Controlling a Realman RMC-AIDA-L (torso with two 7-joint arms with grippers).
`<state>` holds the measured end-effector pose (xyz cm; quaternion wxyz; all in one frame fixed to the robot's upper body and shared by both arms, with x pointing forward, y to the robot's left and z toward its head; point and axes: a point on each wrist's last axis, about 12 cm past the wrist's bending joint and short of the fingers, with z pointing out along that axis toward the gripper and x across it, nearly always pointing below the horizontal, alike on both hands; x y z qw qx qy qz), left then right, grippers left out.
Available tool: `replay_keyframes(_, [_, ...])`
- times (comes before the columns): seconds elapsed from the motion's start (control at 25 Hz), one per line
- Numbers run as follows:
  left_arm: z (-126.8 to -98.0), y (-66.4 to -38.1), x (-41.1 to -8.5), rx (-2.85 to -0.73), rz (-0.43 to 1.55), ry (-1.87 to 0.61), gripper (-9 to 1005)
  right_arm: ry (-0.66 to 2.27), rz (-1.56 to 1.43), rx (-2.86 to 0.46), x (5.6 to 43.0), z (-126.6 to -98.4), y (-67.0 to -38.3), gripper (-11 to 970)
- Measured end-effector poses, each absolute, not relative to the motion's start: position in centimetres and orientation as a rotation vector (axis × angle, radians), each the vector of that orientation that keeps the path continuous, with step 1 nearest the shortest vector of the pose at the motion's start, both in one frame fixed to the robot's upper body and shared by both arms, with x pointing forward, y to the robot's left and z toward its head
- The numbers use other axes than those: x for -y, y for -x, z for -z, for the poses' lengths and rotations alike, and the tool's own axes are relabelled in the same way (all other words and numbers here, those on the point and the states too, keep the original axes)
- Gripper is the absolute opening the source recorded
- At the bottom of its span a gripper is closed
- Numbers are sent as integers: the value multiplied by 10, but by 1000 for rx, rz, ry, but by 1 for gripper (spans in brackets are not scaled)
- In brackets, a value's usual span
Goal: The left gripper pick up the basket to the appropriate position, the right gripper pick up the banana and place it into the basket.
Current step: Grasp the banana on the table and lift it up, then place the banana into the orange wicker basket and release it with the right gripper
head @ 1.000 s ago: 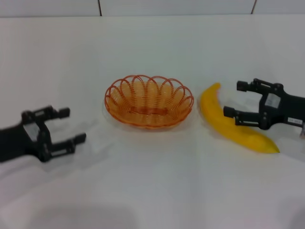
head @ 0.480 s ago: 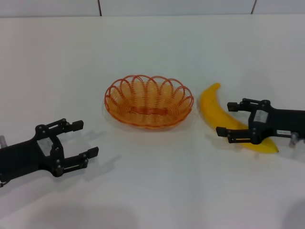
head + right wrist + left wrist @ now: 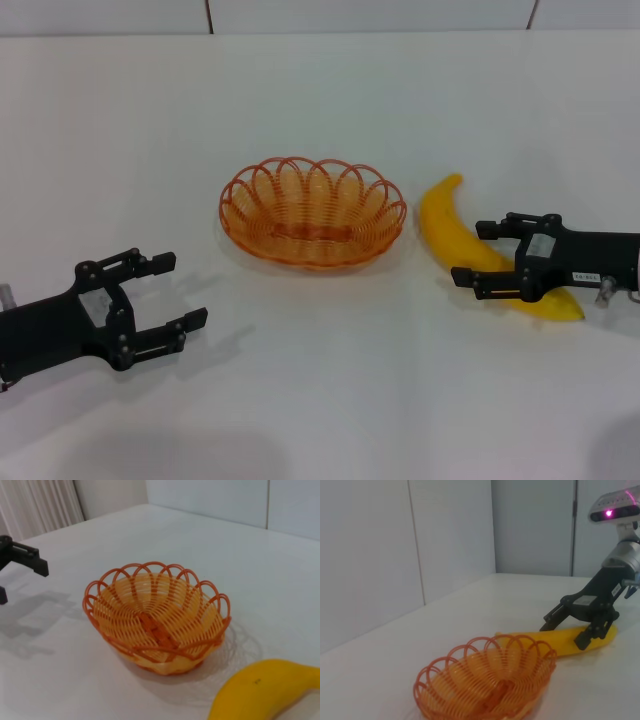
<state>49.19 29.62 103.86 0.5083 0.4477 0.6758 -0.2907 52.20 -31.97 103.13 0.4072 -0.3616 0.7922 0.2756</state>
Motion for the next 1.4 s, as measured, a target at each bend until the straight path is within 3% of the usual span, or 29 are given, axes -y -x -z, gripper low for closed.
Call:
replay_keyframes(0.28, [-1039, -493, -294, -1618, 702, -1088, 775, 925, -703, -2024, 322, -1032, -522, 792])
replay_keyframes(0.48, [-1039, -492, -294, -1618, 703, -1087, 775, 937, -699, -2028, 321, -1031, -523, 544])
replay_keyframes(0.68, [-1039, -491, -295, -1620, 701, -1086, 775, 923, -700, -2020, 321, -1033, -524, 477])
replay_keyframes(1.12, [-1038, -490, -297, -1625, 699, -1080, 775, 672, -665, -1768, 332, -1065, -539, 481])
replay_keyframes(1.4, [-1033, -493, -289, -1644, 742, -1025, 775, 843, -707, -1562, 285, -1072, -550, 483])
